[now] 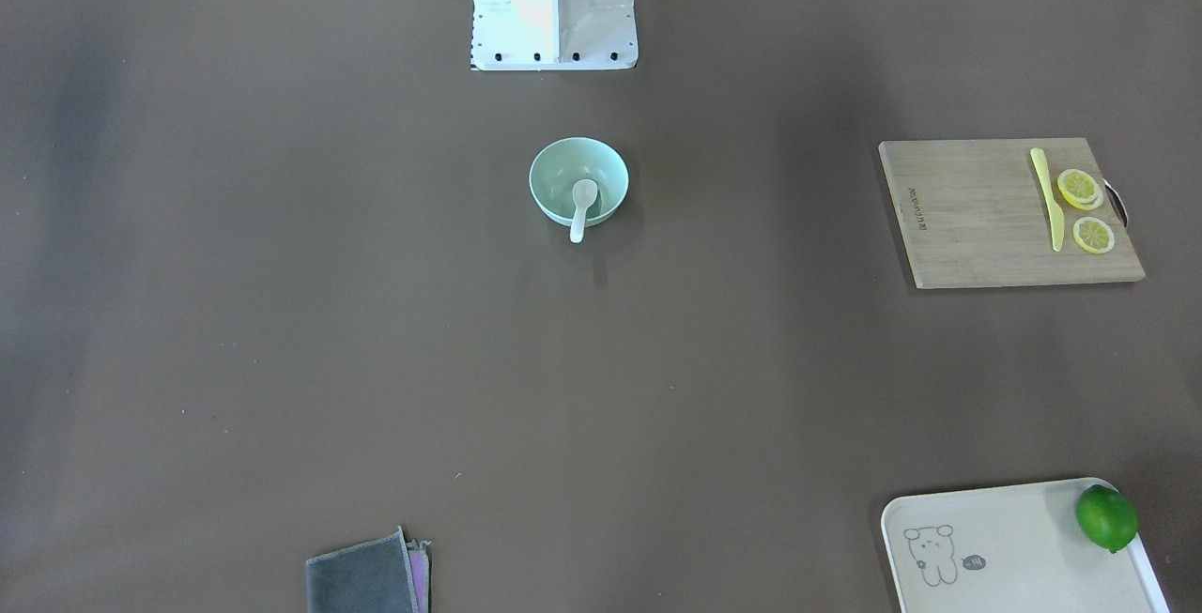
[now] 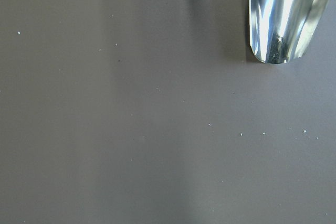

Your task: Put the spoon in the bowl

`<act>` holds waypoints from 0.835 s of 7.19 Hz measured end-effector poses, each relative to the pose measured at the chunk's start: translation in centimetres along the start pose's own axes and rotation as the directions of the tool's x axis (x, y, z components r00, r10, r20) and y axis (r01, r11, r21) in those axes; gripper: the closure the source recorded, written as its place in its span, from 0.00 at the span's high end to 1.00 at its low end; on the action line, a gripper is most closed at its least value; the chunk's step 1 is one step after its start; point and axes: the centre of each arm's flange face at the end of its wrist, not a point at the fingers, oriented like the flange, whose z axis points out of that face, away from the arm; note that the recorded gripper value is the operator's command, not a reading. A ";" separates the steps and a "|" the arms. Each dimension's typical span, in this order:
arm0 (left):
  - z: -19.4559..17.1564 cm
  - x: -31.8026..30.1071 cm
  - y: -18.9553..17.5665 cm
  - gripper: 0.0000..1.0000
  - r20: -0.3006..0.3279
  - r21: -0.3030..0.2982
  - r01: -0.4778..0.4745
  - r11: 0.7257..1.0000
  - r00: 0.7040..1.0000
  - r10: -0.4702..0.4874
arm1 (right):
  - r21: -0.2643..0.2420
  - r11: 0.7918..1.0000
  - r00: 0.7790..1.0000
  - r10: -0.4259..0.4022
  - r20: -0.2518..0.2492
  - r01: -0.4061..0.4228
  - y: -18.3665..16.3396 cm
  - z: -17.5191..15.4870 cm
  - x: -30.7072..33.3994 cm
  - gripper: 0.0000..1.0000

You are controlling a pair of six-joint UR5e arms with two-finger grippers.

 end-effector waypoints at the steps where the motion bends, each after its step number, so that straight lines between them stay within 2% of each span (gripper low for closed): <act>1: 0.1 -0.1 0.3 0.98 -0.001 0.002 0.003 1.000 1.000 -0.003 | -0.003 1.000 1.000 0.005 -0.002 -0.005 0.0 0.2 0.2 1.00; 6: 0.8 -0.8 0.1 0.98 0.000 -0.008 0.013 1.000 1.000 -0.013 | -0.001 1.000 1.000 0.012 -0.014 -0.012 -0.6 0.4 3.8 1.00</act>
